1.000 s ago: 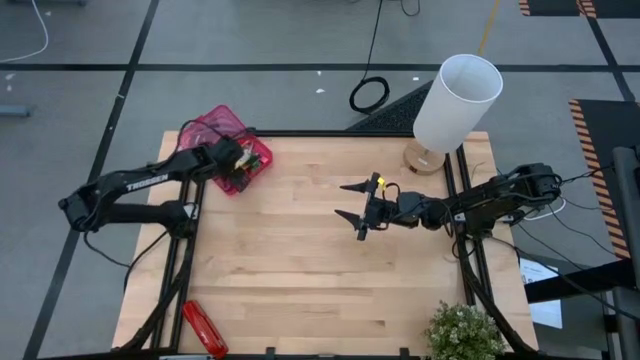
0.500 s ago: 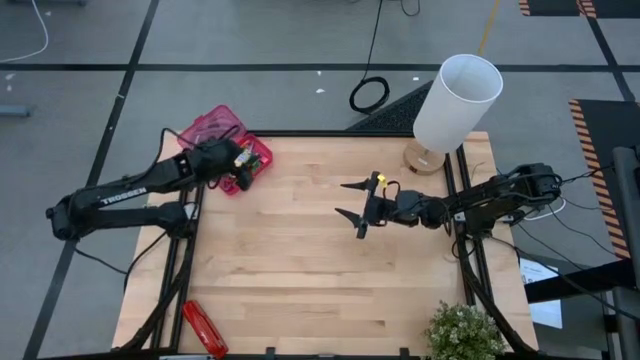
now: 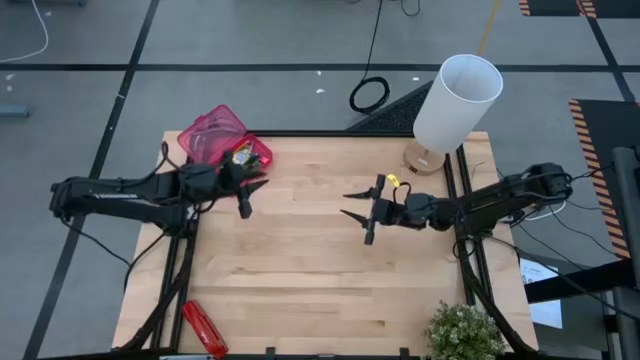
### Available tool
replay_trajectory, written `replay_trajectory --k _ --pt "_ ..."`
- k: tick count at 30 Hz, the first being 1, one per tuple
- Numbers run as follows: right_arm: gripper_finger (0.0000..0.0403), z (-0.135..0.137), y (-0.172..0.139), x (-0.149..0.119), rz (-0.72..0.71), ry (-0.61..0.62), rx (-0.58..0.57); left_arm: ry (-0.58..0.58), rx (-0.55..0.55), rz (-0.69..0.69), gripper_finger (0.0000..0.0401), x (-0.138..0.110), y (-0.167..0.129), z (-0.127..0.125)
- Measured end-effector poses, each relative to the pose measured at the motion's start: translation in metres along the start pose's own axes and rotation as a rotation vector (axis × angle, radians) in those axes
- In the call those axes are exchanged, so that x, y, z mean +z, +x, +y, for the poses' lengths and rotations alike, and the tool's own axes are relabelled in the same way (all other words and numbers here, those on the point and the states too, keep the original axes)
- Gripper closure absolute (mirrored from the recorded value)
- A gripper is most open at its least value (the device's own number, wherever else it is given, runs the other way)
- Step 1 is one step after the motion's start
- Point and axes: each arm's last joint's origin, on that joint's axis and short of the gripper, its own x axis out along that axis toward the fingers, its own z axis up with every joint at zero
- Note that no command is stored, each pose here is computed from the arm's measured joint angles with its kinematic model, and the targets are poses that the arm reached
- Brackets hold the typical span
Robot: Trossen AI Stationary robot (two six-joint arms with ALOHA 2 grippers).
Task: Pack school essentials
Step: Return to Home Position
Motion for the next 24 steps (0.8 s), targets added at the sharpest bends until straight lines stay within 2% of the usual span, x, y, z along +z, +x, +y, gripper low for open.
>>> replay_trajectory --k 5,10,14,17,20,22,24 --pt "0.0310 0.002 -0.013 0.011 0.009 0.014 0.041 0.016 -0.082 -0.092 0.0390 0.008 -0.005 -0.014" --pt "0.0393 0.002 -0.023 0.003 0.033 0.002 0.093 0.029 -0.131 -0.171 0.0386 0.000 0.000 -0.026" --pt "0.0388 0.001 -0.033 -0.006 0.041 0.008 0.109 0.020 -0.205 -0.282 0.0391 -0.011 0.004 -0.031" --pt "0.0389 -0.002 -0.044 -0.012 0.039 0.011 0.101 0.028 -0.276 -0.294 0.0398 -0.024 0.008 -0.032" --pt "0.0399 -0.005 -0.056 -0.019 0.030 0.011 0.100 0.026 -0.207 -0.254 0.0391 -0.033 0.011 -0.030" --pt "0.0401 -0.008 -0.065 -0.023 0.020 0.014 0.094 -0.023 -0.163 -0.220 0.0382 -0.038 0.012 -0.028" --pt "0.0400 -0.010 -0.071 -0.026 0.010 0.021 0.091 -0.054 -0.173 -0.221 0.0379 -0.040 0.013 -0.029"
